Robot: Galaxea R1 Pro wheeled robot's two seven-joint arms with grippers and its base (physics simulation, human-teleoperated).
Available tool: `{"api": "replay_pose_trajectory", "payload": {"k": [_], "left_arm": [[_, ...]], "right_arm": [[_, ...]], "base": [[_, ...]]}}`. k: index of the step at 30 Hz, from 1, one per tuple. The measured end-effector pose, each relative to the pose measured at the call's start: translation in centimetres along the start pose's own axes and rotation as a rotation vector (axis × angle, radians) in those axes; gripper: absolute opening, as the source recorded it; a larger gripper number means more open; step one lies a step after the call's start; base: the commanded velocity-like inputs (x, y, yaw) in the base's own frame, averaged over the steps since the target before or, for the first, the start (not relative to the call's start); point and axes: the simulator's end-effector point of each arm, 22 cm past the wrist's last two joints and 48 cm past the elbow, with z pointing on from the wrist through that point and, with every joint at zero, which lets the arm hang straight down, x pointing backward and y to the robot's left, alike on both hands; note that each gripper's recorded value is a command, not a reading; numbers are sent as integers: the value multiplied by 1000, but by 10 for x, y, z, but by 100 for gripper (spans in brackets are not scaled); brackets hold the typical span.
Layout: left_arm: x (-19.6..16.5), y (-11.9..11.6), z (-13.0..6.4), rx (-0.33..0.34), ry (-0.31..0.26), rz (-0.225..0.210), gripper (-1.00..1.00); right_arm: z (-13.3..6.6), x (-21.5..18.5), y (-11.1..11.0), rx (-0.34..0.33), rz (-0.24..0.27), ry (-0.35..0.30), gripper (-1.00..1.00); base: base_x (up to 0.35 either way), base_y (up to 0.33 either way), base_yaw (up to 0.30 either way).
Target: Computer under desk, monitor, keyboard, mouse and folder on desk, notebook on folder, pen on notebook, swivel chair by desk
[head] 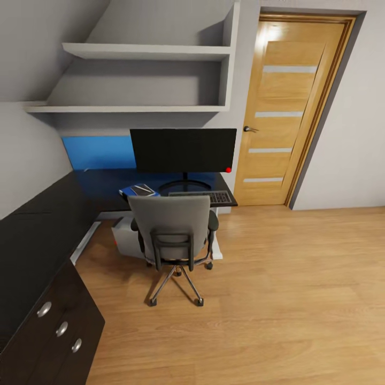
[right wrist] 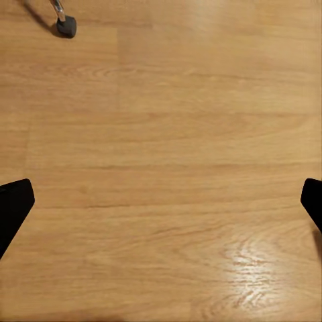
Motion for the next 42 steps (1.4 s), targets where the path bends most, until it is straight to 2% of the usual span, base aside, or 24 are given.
{"api": "replay_pose_trajectory", "payload": {"k": [30,42], "left_arm": [[-18,12,-39,-18,18,-17,100],[-17,10,-39,-14,20,-16,100]], "right_arm": [[-32,-31,-6,0,0,1,100],[-32,-31,-6,-1,0,1,100]], "base": [[0,0,0],[0,0,0]]}}
